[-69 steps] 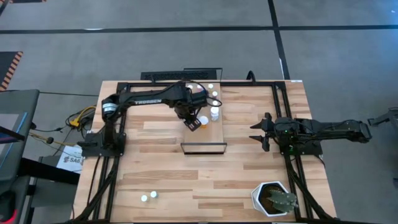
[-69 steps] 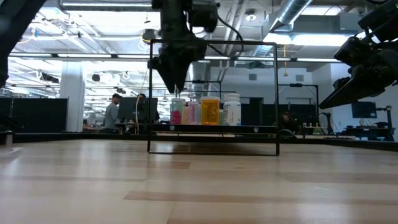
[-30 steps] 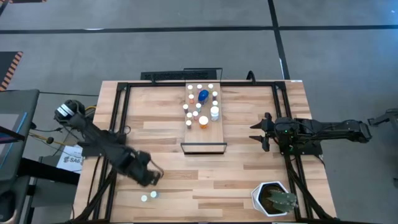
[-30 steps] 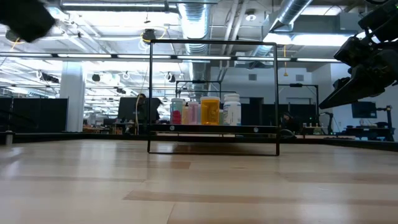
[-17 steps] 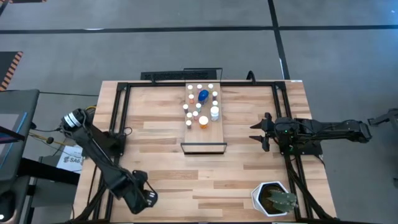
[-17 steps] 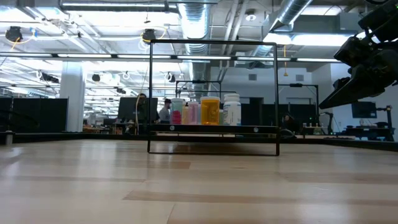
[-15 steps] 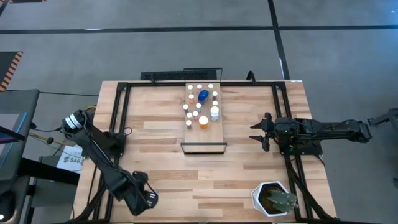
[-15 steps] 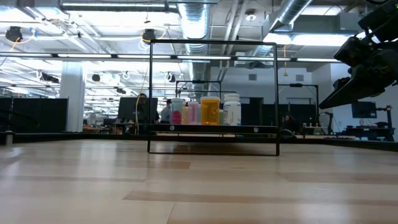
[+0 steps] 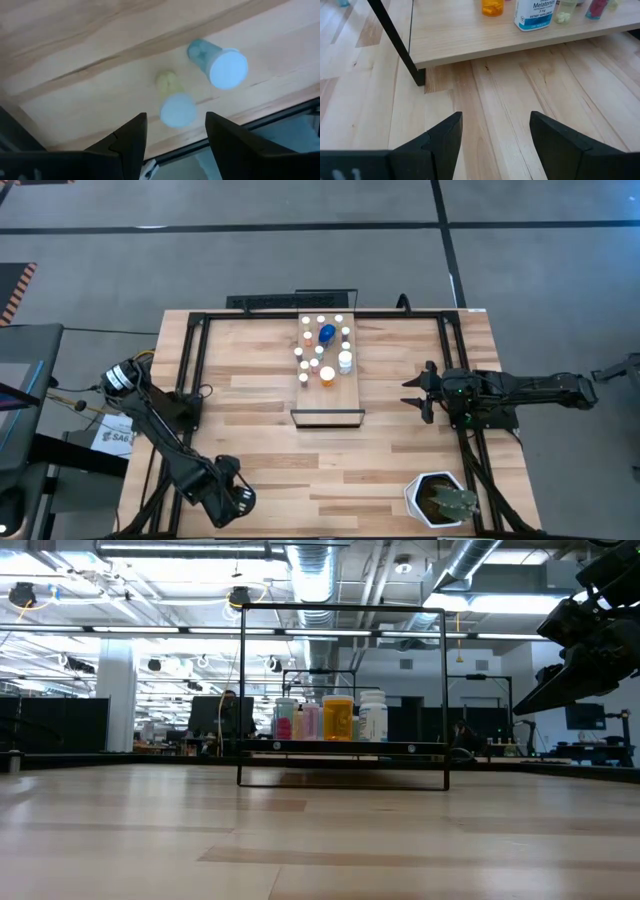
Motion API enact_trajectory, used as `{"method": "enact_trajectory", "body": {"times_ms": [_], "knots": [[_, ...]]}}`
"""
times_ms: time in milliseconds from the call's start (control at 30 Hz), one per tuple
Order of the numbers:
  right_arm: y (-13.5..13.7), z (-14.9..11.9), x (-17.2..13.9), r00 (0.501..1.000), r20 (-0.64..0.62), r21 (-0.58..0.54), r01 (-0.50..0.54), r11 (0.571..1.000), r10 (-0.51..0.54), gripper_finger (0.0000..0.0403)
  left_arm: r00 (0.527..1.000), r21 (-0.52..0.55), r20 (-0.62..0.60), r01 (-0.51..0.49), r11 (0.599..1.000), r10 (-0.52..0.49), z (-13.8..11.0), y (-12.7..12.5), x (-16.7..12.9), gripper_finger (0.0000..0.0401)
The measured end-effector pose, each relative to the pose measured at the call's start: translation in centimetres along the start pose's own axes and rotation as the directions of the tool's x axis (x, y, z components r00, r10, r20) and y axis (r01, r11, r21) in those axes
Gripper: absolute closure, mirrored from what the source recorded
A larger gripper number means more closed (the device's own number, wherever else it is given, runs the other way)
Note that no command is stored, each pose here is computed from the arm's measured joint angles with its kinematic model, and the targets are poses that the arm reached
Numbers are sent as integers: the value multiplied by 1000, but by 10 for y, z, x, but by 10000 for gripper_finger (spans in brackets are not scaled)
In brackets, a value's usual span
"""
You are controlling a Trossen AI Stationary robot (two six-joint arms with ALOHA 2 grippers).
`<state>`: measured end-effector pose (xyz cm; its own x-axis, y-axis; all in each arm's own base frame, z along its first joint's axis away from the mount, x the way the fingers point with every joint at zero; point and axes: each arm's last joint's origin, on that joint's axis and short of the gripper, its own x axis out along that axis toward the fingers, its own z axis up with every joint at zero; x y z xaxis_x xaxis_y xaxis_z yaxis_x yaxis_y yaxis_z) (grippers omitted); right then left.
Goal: Pick and place medicine bottles onto shelf by color
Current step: Put the yellow pill bottle on the shelf
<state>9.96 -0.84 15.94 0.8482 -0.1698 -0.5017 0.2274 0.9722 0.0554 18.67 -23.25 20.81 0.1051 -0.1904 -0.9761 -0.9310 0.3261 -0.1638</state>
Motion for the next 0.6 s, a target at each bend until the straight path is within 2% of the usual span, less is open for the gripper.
{"method": "enact_trajectory", "body": {"times_ms": [267,600], "knots": [[0,0,0,1000,0,0,0,1000,0,147,1000,-6,14,0,1000,0,5,-1,3,213],[0,0,0,1000,0,0,0,1000,0,147,998,8,8,-61,998,61,4,-5,20,214]]}}
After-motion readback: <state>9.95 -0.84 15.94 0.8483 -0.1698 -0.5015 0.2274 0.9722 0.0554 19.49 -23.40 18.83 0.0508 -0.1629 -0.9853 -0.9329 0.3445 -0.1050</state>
